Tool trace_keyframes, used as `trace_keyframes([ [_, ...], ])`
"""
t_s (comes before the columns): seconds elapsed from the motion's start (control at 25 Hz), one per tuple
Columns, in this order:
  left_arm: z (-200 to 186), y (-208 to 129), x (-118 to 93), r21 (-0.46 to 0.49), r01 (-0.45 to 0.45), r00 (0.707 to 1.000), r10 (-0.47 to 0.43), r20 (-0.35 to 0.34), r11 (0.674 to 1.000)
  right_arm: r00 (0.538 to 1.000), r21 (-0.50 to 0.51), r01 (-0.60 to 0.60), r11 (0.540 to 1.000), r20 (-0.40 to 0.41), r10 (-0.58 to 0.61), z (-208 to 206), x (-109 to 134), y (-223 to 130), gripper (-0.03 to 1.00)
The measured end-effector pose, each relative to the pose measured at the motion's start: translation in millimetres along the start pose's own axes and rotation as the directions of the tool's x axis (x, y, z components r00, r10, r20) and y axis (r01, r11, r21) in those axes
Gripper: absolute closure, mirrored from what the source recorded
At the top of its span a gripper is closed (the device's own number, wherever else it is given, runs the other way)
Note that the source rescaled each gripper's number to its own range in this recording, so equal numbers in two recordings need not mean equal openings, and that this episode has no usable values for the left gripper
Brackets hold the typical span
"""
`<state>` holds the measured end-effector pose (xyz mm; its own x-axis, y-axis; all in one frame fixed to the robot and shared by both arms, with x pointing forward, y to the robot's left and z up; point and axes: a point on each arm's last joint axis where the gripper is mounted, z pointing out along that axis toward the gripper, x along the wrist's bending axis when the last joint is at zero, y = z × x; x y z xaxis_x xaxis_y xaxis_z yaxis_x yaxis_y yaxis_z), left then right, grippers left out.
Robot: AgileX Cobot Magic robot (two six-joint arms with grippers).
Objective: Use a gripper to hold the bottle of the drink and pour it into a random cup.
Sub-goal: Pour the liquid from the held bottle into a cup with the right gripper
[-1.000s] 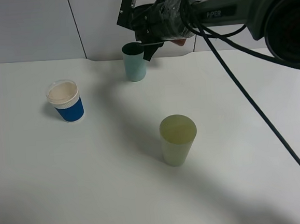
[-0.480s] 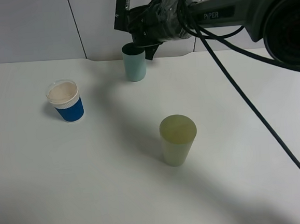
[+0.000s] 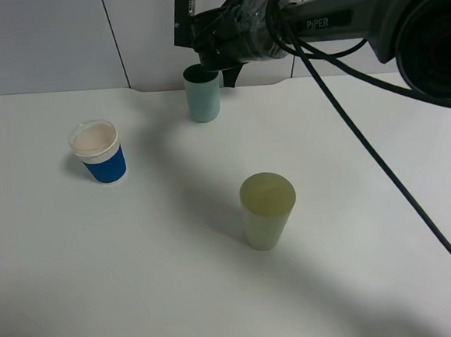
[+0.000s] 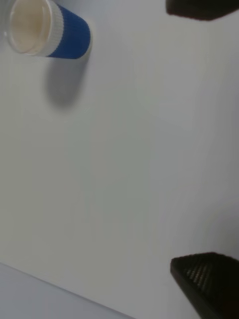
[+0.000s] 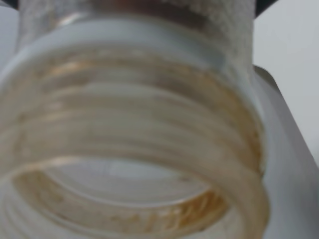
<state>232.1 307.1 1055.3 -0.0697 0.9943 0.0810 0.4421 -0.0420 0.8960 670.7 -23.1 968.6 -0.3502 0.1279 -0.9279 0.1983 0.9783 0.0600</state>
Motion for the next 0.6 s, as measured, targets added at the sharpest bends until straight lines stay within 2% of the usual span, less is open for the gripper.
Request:
trace_keyframes([
  [0.6,0.0,0.0,0.0,0.0,0.0,1.0,0.0,0.0,1.0,0.991,0.003,0.132,0.991,0.01,-0.132,0.0,-0.9,-0.2,0.96],
])
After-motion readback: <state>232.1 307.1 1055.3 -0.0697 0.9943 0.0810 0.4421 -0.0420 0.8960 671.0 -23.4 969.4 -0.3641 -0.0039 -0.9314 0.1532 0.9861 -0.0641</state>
